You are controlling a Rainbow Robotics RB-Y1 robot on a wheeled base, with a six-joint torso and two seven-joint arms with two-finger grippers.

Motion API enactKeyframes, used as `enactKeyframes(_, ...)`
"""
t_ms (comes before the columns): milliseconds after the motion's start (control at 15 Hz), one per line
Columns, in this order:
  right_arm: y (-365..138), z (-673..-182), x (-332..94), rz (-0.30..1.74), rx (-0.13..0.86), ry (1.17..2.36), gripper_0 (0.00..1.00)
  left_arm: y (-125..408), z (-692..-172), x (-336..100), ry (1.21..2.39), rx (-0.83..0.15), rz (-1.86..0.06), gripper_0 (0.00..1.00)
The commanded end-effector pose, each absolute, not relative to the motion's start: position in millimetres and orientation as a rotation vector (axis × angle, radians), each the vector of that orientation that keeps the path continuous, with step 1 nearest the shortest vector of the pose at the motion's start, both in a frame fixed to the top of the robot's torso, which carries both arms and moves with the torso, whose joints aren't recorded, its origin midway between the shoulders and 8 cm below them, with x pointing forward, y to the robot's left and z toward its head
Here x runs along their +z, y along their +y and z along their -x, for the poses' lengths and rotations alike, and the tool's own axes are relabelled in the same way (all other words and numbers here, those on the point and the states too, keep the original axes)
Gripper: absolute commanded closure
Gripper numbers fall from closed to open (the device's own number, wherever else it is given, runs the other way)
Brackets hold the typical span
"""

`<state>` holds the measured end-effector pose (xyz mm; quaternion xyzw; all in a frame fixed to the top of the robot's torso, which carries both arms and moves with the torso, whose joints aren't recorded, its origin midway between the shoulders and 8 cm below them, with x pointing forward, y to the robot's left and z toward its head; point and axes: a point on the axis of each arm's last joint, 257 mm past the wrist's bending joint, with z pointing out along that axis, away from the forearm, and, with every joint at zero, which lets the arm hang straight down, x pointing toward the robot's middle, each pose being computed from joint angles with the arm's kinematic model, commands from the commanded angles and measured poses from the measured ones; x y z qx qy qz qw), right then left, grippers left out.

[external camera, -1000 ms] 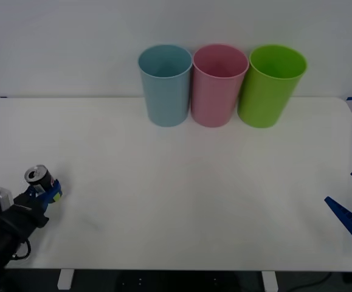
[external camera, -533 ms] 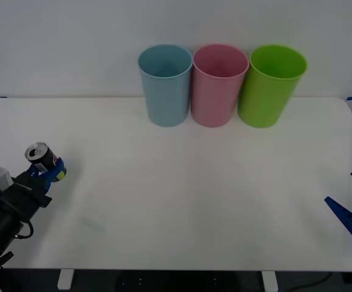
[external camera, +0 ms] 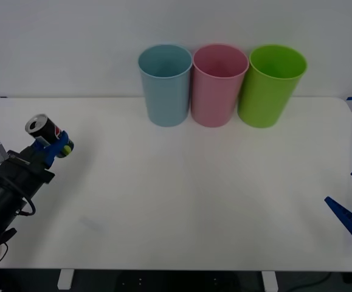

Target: Grasp the object on the table and drop it into the matching bin: aluminum can to the light blue bin, PET bottle to the pink bin.

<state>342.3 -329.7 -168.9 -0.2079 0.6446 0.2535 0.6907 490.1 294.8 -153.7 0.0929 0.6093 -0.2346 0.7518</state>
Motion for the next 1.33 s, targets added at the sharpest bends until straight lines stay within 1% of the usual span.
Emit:
enactKeyframes(67, -330, -342, -169, 0.465, 0.567, 1.441, 0.00, 282, -495, -131, 1.310, -0.558, -0.208, 1.00)
enactKeyframes(333, -330, -342, -169, 0.465, 0.567, 1.441, 0.00, 257, -524, -100, 1.271, -0.555, -0.231, 1.00)
enactKeyframes(467, -330, -342, -169, 0.465, 0.567, 1.441, 0.00, 247, -537, -90, 1.268, -0.536, -0.243, 1.00)
enactKeyframes(933, -330, -342, -169, 0.465, 0.567, 1.441, 0.00, 202, -581, -40, 1.234, -0.520, -0.230, 1.00)
enactKeyframes(1133, -330, -342, -169, 0.465, 0.567, 1.441, 0.00, 185, -596, -23, 1.228, -0.511, -0.213, 1.00)
enactKeyframes(1333, -330, -342, -169, 0.465, 0.567, 1.441, 0.00, 166, -614, -13, 1.234, -0.523, -0.204, 1.00)
